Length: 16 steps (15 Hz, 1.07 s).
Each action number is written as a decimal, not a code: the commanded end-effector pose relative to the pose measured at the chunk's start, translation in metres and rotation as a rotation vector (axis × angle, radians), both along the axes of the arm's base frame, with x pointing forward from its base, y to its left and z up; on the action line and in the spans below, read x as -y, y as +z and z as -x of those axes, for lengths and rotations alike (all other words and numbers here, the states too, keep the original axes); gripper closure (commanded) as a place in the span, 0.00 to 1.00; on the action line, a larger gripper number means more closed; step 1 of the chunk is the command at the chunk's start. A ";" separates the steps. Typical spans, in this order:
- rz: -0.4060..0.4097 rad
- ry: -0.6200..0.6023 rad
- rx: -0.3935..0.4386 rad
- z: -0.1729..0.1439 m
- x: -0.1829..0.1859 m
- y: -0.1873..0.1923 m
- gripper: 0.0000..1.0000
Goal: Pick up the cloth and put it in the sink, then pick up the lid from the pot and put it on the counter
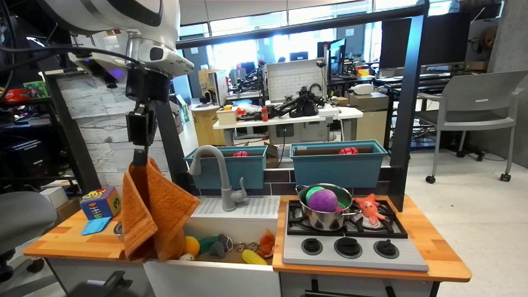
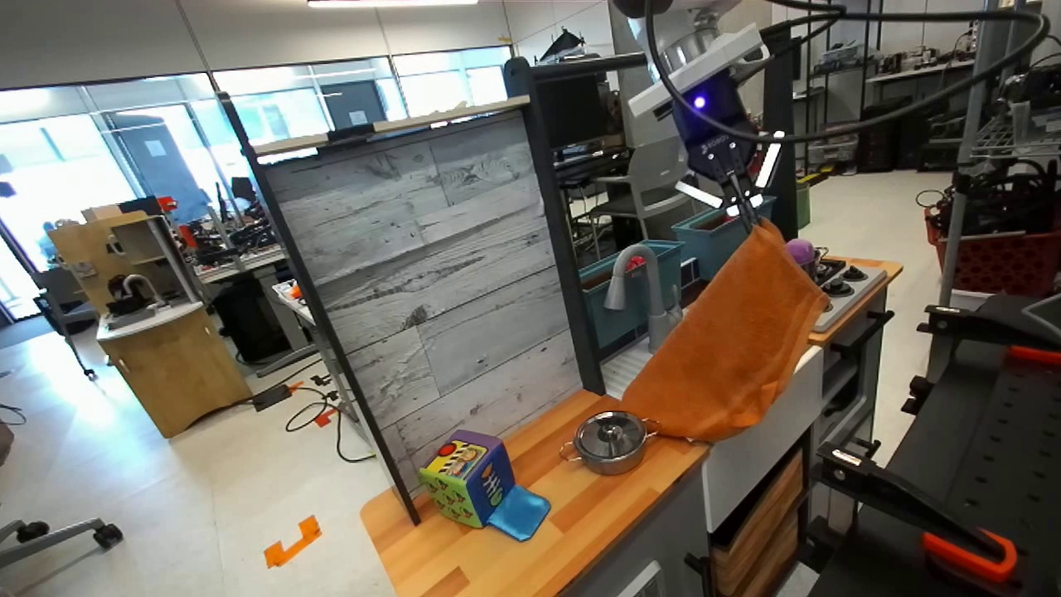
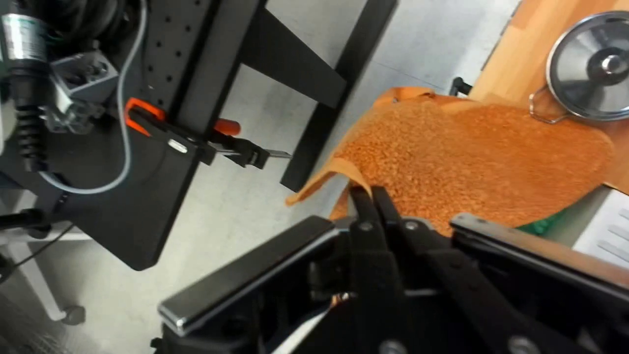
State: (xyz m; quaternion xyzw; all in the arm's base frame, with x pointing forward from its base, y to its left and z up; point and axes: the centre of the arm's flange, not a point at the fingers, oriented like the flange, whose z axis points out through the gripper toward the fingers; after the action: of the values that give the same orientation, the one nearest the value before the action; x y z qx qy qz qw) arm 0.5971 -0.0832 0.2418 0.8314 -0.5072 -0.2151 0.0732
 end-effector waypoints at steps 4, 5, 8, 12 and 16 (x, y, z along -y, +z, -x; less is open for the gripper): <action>-0.007 -0.163 -0.057 -0.038 0.033 0.030 0.99; 0.031 -0.186 0.018 -0.044 0.039 0.036 0.99; 0.128 -0.197 0.188 -0.063 0.054 0.052 0.99; 0.219 -0.263 0.400 -0.079 0.063 0.060 0.99; 0.230 -0.329 0.456 -0.084 0.063 0.060 0.58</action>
State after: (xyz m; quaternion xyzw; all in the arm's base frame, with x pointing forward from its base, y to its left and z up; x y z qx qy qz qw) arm 0.6801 -0.1494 0.3050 0.7653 -0.6435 0.0018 0.0172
